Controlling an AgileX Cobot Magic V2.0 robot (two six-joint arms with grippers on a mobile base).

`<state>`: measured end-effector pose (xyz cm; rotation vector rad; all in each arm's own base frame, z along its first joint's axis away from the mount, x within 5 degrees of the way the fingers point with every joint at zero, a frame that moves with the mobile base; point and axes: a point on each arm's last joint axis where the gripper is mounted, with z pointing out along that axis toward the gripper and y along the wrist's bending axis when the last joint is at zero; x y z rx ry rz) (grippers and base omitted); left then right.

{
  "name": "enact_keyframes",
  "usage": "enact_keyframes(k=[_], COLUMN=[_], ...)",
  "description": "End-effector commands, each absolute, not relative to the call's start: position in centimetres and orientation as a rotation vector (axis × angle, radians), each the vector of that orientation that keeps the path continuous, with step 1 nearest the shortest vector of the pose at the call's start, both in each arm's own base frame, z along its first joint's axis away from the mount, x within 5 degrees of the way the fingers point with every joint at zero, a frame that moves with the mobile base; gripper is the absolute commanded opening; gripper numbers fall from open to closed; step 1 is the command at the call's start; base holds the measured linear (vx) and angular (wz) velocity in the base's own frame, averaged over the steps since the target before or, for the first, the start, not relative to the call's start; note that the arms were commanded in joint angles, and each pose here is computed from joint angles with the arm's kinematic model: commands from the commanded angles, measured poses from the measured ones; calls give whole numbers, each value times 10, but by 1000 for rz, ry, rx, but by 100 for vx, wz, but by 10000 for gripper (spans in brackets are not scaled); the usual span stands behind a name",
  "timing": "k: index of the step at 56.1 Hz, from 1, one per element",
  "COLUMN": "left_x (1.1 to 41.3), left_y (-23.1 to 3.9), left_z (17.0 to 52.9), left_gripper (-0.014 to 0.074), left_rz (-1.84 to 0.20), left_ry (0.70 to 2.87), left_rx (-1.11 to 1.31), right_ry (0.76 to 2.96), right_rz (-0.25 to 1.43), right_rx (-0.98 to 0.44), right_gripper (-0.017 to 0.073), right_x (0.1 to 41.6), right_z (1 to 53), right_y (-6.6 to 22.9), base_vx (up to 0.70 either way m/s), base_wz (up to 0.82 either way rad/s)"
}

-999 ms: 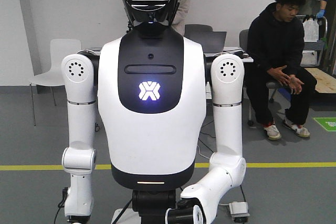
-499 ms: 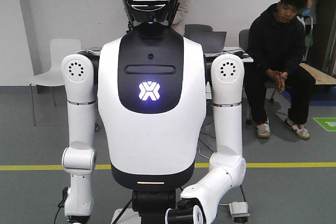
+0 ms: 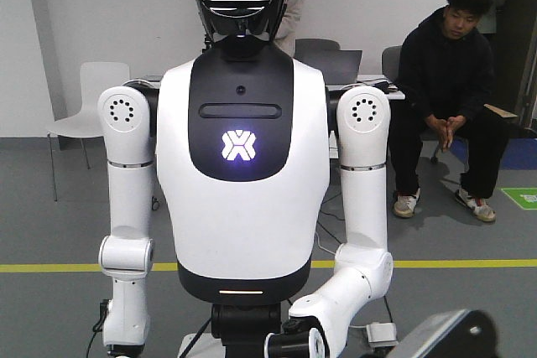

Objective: Pick snacks and fruit into basket

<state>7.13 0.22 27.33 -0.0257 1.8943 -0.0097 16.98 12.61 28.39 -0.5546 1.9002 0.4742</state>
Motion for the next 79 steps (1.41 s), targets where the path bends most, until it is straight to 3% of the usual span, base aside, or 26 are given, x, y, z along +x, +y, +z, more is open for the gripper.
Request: enact_keyframes(k=[1, 13, 22, 64, 79], left_x=[73, 73, 73, 73, 87], left_y=[1, 1, 1, 0, -10], left_z=[293, 293, 294, 296, 304], left_gripper=[199, 199, 199, 200, 200], left_rz=[-24, -24, 4, 25, -78], left_ry=[1773, 1773, 1765, 1736, 1651], left_rx=[-7, -7, 23, 57, 96], right_ry=[1830, 1859, 1776, 1735, 1734], right_rz=[405, 196, 91, 49, 45], right_rx=[-438, -274, -177, -200, -203], right_gripper=[532, 532, 532, 532, 532], right_x=[171, 151, 128, 119, 119], right_z=[310, 310, 308, 313, 313], right_y=[97, 41, 19, 16, 16], base_vx=[0, 0, 0, 0, 0], base_wz=[0, 0, 0, 0, 0])
